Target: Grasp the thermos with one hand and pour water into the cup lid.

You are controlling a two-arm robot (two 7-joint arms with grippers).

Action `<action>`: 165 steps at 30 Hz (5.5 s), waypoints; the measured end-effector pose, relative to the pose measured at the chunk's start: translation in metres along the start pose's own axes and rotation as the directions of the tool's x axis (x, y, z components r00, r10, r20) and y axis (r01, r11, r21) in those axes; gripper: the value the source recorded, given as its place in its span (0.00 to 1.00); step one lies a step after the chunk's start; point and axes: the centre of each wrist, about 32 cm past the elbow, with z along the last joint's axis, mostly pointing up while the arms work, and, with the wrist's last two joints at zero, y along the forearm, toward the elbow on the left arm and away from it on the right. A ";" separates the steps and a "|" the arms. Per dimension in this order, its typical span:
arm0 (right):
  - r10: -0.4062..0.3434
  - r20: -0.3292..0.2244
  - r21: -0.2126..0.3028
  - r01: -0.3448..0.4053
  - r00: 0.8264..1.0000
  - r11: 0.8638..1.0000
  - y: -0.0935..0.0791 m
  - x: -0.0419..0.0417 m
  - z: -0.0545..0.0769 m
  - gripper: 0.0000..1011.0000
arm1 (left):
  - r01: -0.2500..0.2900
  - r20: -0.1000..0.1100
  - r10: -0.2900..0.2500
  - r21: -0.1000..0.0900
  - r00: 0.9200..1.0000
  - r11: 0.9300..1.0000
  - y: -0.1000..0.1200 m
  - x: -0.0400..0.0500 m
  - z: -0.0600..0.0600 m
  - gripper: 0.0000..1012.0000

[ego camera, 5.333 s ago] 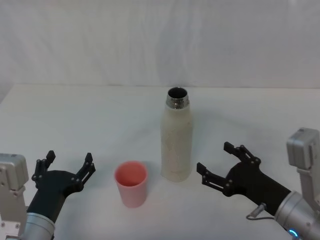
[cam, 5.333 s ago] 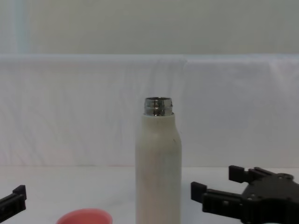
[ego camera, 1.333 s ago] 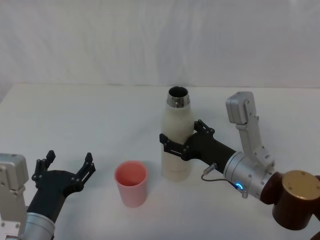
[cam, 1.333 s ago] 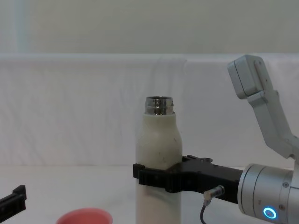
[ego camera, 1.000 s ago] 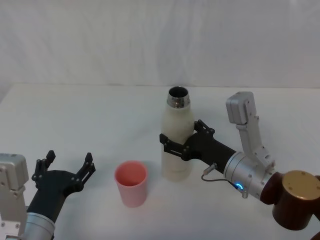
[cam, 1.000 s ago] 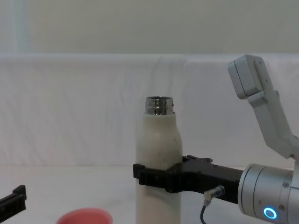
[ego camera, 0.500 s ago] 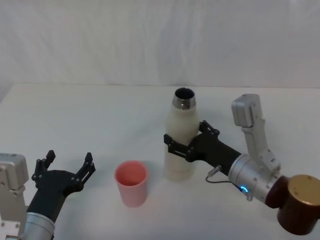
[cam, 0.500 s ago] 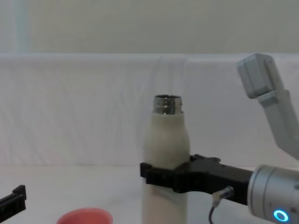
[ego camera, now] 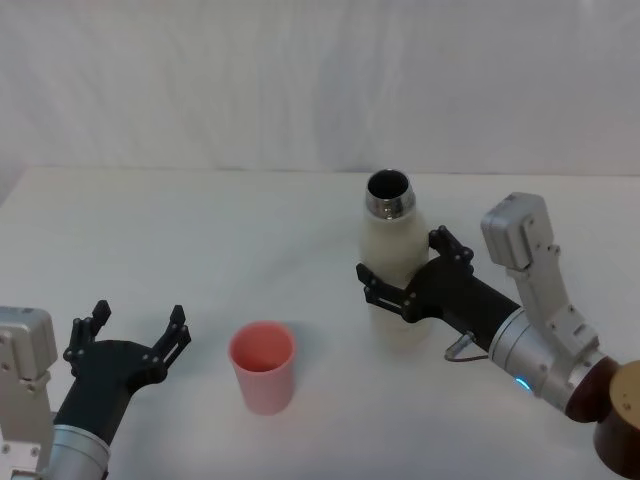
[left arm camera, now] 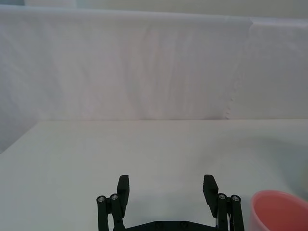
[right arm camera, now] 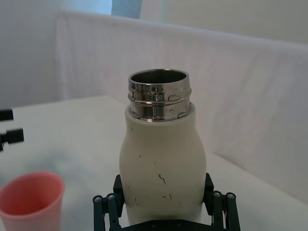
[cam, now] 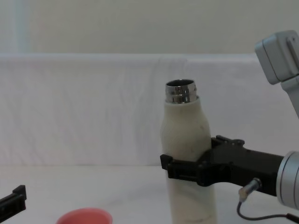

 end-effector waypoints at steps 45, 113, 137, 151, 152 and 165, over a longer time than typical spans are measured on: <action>0.073 0.713 -0.153 0.054 0.698 0.987 0.014 -0.0423 0.018 0.95 | 0.000 0.000 0.000 0.000 1.000 1.000 0.000 0.0000 0.000 0.99; 0.128 0.909 -0.190 0.121 0.396 0.974 0.028 -0.0651 0.012 0.95 | 0.000 0.000 0.000 0.000 1.000 1.000 0.000 0.0000 0.000 0.99; 0.137 0.929 -0.191 0.127 0.343 0.973 0.030 -0.0667 0.012 0.95 | 0.000 0.000 0.000 0.000 1.000 1.000 0.000 0.0000 0.000 0.99; 0.138 0.937 -0.188 0.128 0.322 0.974 0.032 -0.0684 0.014 0.95 | 0.000 0.000 0.000 0.000 1.000 1.000 0.000 0.0000 0.000 0.99; 0.138 0.937 -0.188 0.128 0.320 0.974 0.032 -0.0684 0.014 0.95 | 0.000 0.000 0.000 0.000 1.000 1.000 0.000 0.0000 0.000 0.99; 0.143 0.942 -0.189 0.129 0.304 0.973 0.034 -0.0699 0.015 0.95 | 0.000 0.000 0.000 0.000 1.000 1.000 0.000 0.0000 0.000 0.99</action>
